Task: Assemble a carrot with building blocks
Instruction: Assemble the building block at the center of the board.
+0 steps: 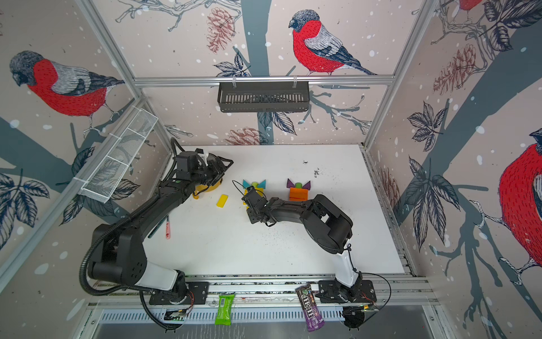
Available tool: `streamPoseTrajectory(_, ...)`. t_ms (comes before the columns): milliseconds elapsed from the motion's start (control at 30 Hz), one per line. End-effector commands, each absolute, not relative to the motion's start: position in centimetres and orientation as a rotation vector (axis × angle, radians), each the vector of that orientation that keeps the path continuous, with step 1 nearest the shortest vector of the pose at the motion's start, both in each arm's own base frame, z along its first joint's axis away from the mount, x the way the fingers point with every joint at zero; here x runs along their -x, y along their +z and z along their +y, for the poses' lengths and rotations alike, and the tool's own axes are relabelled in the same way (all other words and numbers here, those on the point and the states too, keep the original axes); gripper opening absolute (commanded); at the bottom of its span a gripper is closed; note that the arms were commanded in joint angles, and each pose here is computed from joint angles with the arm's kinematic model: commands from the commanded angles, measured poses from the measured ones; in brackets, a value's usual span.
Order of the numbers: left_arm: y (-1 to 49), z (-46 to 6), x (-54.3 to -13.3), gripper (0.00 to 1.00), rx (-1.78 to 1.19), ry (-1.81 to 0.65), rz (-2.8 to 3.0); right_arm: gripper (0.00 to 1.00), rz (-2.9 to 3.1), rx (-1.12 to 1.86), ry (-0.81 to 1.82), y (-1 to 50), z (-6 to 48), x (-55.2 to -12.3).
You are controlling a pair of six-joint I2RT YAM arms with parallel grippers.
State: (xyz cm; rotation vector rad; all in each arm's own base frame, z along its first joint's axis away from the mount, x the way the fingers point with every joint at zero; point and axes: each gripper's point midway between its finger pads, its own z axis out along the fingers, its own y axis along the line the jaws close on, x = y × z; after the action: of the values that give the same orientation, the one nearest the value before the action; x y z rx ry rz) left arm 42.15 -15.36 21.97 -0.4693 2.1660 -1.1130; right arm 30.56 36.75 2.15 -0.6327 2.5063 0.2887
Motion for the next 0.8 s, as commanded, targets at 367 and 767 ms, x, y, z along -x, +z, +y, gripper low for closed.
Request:
streamPoseTrajectory(367,22.8,-15.9,-42.3,0.87,0.439,-1.149,2.141,0.46,2.531,0.542,0.254,1.8,36.6,-31.0)
streamPoseTrajectory(767,22.7,-16.0,-42.3,0.87,0.438,-1.149,2.143,0.46,2.523,0.559,0.259,1.9,37.2,-30.9)
